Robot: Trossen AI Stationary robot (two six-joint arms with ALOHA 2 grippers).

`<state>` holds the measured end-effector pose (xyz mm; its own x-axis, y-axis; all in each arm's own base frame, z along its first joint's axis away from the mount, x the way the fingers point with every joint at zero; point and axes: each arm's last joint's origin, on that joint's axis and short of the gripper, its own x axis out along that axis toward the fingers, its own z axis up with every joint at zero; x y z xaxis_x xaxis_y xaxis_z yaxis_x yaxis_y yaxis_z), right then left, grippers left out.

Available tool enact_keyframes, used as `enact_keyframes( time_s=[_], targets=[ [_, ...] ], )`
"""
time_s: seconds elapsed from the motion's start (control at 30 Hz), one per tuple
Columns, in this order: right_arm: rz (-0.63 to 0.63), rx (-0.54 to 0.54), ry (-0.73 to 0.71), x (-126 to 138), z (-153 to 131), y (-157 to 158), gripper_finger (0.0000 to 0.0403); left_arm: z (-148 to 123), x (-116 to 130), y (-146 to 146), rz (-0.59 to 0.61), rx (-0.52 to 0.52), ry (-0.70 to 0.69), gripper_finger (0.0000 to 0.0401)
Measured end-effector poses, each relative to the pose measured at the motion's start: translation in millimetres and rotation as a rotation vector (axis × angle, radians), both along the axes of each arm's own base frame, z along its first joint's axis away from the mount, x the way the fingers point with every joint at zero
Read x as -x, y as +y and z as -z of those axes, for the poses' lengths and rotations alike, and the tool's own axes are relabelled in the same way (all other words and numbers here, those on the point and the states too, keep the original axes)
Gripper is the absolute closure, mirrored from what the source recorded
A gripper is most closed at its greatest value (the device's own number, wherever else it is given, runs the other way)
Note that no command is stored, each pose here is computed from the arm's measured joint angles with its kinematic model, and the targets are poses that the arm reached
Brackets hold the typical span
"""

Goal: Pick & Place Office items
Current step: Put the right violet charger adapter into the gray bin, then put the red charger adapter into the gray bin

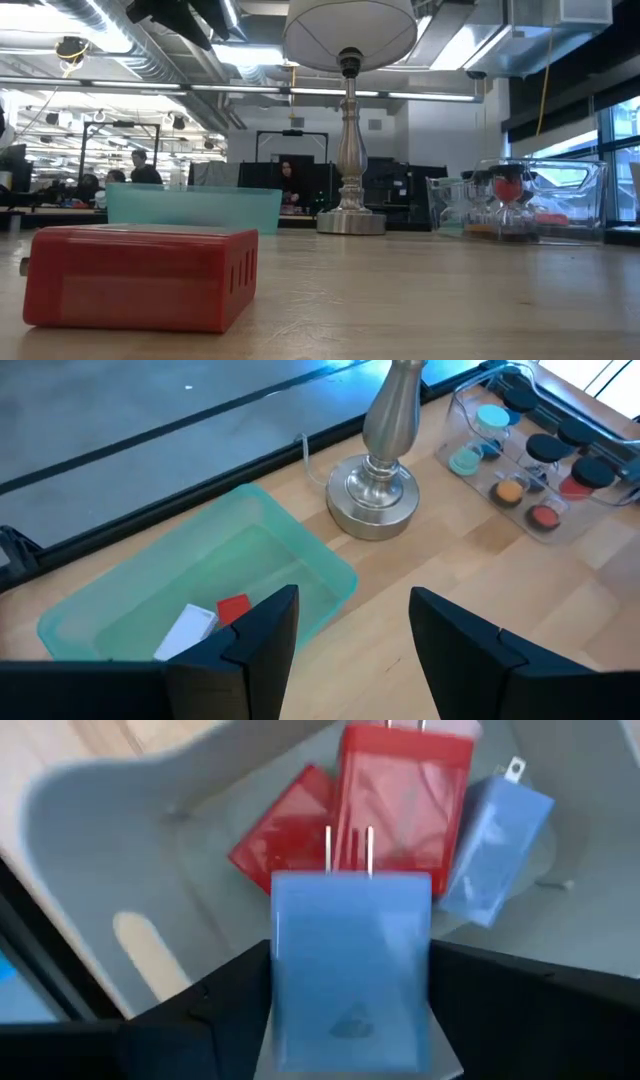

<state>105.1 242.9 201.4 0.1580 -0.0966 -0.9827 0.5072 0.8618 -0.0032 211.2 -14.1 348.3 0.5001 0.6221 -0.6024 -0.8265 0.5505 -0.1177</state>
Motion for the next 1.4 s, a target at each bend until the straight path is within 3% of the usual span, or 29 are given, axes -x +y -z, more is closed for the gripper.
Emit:
enact_keyframes(
  time_s=[0.3,0.53,0.7,0.8,0.9,1.0,1.1,1.2,1.4],
  targets=[
    [-0.032,-0.008,0.019,3,1,2,0.0148,0,0,0,-0.018,0.014,-0.018,0.0212],
    [0.052,-0.021,-0.003,-1,0,1,0.0143,0,0,0,-0.024,0.004,-0.020,0.0212],
    [0.076,-0.080,0.056,-8,-9,-6,0.0146,0,0,0,-0.044,0.016,-0.039,0.0212],
    [0.052,-0.099,-0.029,-13,-22,-15,0.0151,0,0,0,-0.039,0.045,-0.045,0.0212],
    [0.030,-0.059,-0.231,-19,-37,-26,0.0157,1,-1,-2,0.001,0.103,-0.031,0.0212],
    [0.002,0.062,-0.468,-29,-47,-34,0.0162,2,-1,-7,0.101,0.131,0.015,0.0212],
    [-0.076,0.203,-0.603,-39,-50,-39,0.0164,3,-4,-20,0.263,0.171,0.058,0.0212],
    [-0.114,0.260,-0.612,-53,-49,-42,0.0165,4,-6,-39,0.440,0.230,0.080,0.0212],
    [-0.080,0.255,-0.556,-76,-44,-52,0.0165,16,-11,-86,0.730,0.281,0.157,0.0212]
  ],
)
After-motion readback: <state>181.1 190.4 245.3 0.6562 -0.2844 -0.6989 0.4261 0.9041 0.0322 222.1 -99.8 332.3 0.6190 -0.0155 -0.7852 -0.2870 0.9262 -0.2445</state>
